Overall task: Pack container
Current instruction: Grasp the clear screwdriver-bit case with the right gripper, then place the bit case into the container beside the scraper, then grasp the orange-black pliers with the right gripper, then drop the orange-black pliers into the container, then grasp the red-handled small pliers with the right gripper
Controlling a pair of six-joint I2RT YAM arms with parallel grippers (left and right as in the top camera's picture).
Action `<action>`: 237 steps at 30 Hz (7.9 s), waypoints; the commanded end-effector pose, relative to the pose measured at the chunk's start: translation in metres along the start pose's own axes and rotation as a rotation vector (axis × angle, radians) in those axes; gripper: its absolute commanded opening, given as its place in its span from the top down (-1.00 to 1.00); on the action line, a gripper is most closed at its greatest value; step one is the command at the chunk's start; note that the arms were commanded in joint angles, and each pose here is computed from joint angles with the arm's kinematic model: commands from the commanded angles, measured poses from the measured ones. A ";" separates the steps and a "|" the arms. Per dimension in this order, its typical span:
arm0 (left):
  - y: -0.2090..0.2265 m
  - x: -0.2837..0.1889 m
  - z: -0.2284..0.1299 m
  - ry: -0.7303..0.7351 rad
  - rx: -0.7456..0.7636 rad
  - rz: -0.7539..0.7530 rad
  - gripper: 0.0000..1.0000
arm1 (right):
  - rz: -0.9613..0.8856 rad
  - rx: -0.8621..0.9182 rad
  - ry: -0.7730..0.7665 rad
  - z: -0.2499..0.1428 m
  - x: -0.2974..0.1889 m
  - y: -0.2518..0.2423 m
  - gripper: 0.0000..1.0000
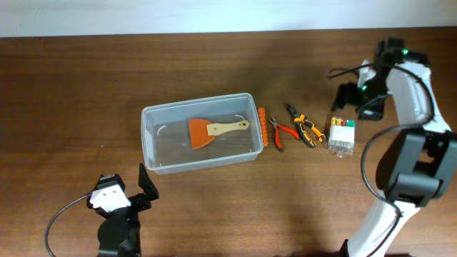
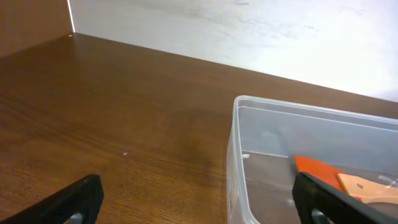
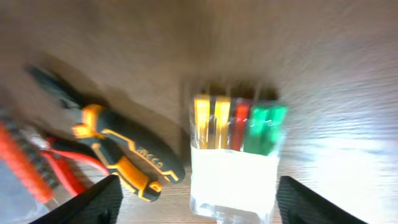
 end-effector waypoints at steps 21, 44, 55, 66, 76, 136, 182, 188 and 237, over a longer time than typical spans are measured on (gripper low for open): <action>0.000 0.000 -0.001 0.001 0.010 0.000 -0.98 | -0.144 0.033 0.147 -0.015 0.056 -0.035 -0.79; 0.000 0.000 -0.001 0.001 0.010 0.000 -0.99 | -0.124 0.075 0.025 0.002 0.015 0.001 0.06; 0.000 0.000 -0.001 0.001 0.010 0.000 -0.98 | -0.035 -0.620 -0.382 0.011 -0.122 0.228 0.27; 0.000 0.000 -0.001 0.001 0.010 0.000 -0.99 | -0.041 -1.545 -0.282 -0.029 -0.025 0.356 0.49; 0.000 0.000 -0.001 0.001 0.010 0.000 -0.99 | -0.002 -1.789 0.002 -0.035 0.084 0.334 0.28; 0.000 0.000 -0.001 0.001 0.010 0.000 -0.99 | -0.075 -0.514 0.047 -0.020 0.078 0.045 -0.27; 0.000 0.000 -0.001 0.001 0.010 0.000 -0.98 | 0.008 -1.997 -0.185 -0.047 -0.006 0.394 0.92; 0.000 0.000 -0.001 0.001 0.010 0.000 -0.98 | 0.062 -2.045 -0.104 -0.058 0.061 0.415 0.92; 0.000 0.000 -0.001 0.001 0.010 0.000 -0.99 | -0.038 -0.545 0.138 -0.023 0.068 0.144 -0.38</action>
Point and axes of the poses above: each gripper's point midway between its finger pads, its own x axis out along the fingers, its own y axis along the line the jaws close on, z = x × y, the point moved 2 cm from there along -x, back along the fingers, and after that the axes turned 15 degrees about -x, right-handed, at the moved point
